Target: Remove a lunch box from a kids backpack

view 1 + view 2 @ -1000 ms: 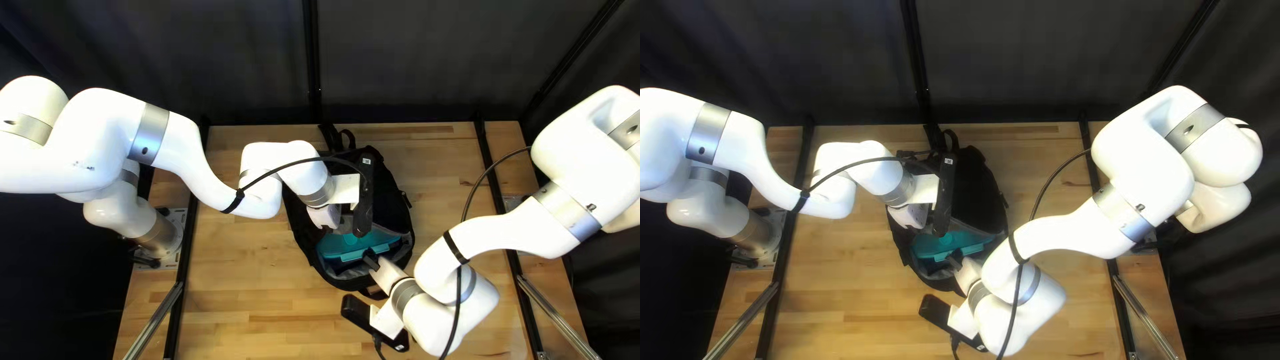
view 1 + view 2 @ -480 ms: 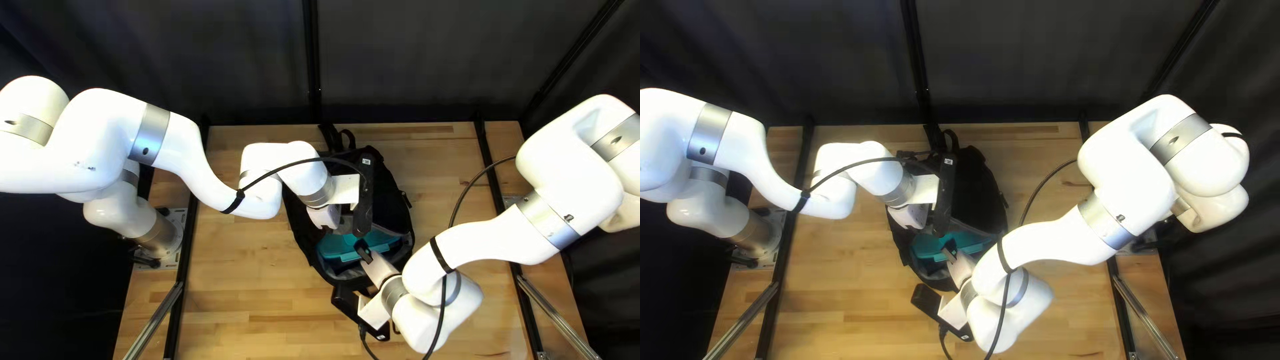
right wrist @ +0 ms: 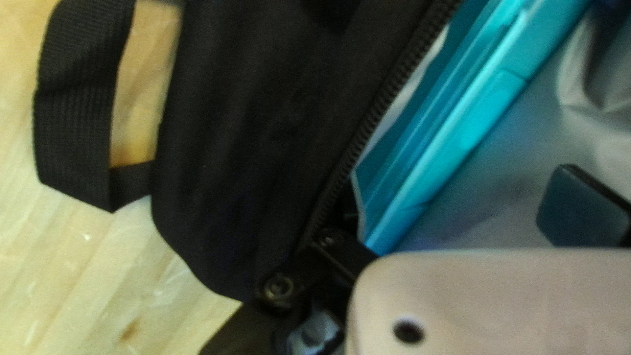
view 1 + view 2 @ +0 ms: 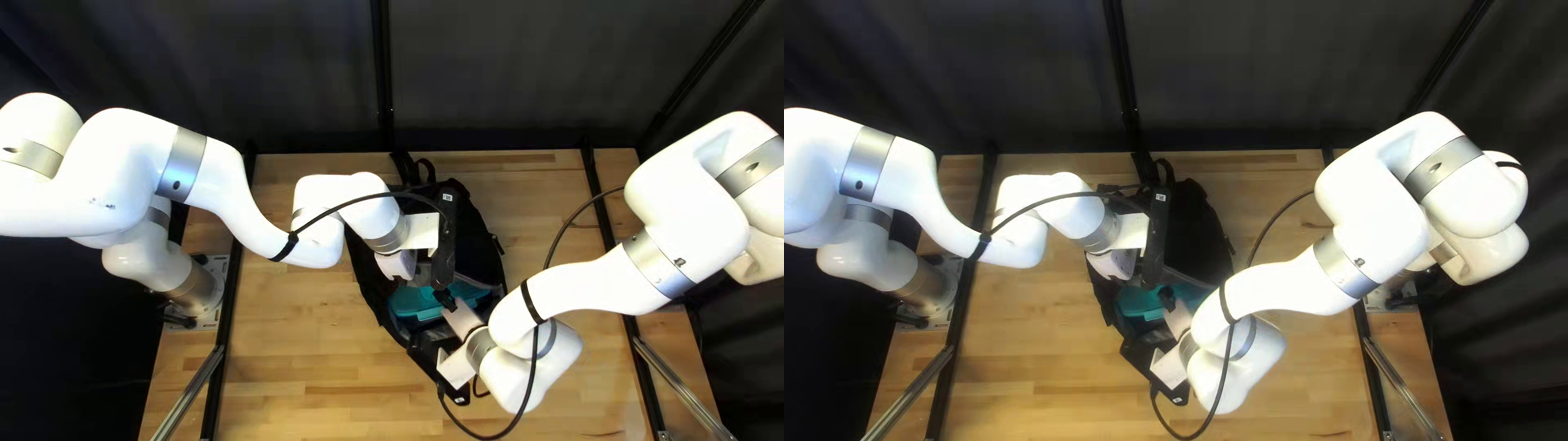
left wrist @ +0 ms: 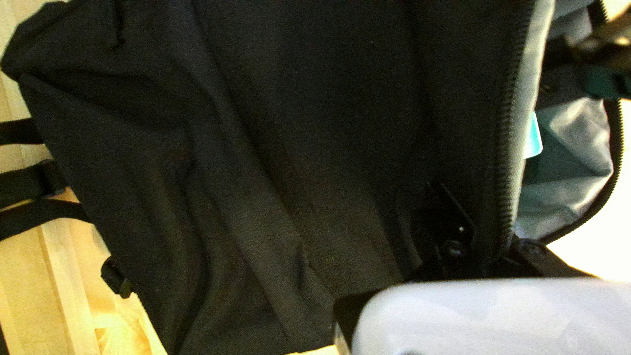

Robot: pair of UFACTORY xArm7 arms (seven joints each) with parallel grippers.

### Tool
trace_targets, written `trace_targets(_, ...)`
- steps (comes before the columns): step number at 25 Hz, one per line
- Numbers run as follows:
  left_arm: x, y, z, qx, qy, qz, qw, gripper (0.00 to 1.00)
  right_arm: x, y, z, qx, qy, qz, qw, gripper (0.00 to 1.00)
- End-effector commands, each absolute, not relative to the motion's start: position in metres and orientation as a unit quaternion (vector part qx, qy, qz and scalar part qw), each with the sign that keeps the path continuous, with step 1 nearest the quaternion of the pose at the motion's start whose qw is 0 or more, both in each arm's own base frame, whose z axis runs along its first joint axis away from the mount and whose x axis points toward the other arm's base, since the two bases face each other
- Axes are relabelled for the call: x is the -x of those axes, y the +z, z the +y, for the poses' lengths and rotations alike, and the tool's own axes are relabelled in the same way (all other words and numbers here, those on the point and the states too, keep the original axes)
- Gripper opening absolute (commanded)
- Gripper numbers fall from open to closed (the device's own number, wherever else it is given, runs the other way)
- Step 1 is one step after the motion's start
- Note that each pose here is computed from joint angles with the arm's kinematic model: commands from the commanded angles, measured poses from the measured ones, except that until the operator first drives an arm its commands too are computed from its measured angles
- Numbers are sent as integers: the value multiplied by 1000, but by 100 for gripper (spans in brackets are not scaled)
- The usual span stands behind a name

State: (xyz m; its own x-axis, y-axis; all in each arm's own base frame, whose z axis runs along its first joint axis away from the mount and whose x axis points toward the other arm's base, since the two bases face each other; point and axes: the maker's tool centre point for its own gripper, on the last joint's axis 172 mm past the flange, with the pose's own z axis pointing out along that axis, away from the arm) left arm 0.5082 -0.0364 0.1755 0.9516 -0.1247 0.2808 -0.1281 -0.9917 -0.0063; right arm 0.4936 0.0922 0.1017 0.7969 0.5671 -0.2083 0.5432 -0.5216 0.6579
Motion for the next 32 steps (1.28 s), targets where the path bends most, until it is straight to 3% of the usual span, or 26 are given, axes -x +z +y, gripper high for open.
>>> trace_targets(1, -507, 174, -36, -988, 141, -63, 6, 0, -484, 96, 89, -885, 33, 292, 360, 88)
trace_targets(3, -507, 173, -36, -988, 141, -62, 6, 0, -478, 95, 88, -890, 40, 279, 357, 93)
trace_targets(7, -510, 175, -37, -988, 142, -62, 5, 0, -475, 102, 90, -894, 45, 268, 357, 94)
trace_targets(15, -509, 175, -36, -987, 146, -64, 7, 0, -490, 110, 89, -893, 50, 265, 360, 84)
trace_targets(16, -508, 175, -36, -987, 147, -64, 7, 0, -491, 110, 88, -894, 50, 264, 359, 77)
trace_targets(19, -508, 175, -36, -987, 148, -63, 7, 0, -493, 110, 87, -896, 51, 261, 356, 71)
trace_targets(20, -508, 174, -36, -987, 148, -63, 7, 0, -493, 110, 86, -896, 51, 260, 355, 53)
trace_targets(21, -508, 174, -36, -987, 148, -63, 7, 0, -494, 109, 85, -897, 51, 259, 355, 46)
trace_targets(22, -508, 173, -36, -987, 148, -63, 7, 0, -494, 108, 85, -897, 52, 258, 354, 45)
trace_targets(24, -508, 173, -37, -987, 148, -63, 8, 0, -494, 105, 84, -899, 53, 256, 352, 21)
trace_targets(25, -508, 173, -37, -987, 148, -64, 8, 0, -494, 104, 84, -899, 54, 256, 351, 0)
trace_targets(32, -508, 174, -37, -987, 148, -64, 7, 0, -491, 109, 92, -897, 54, 264, 350, 0)
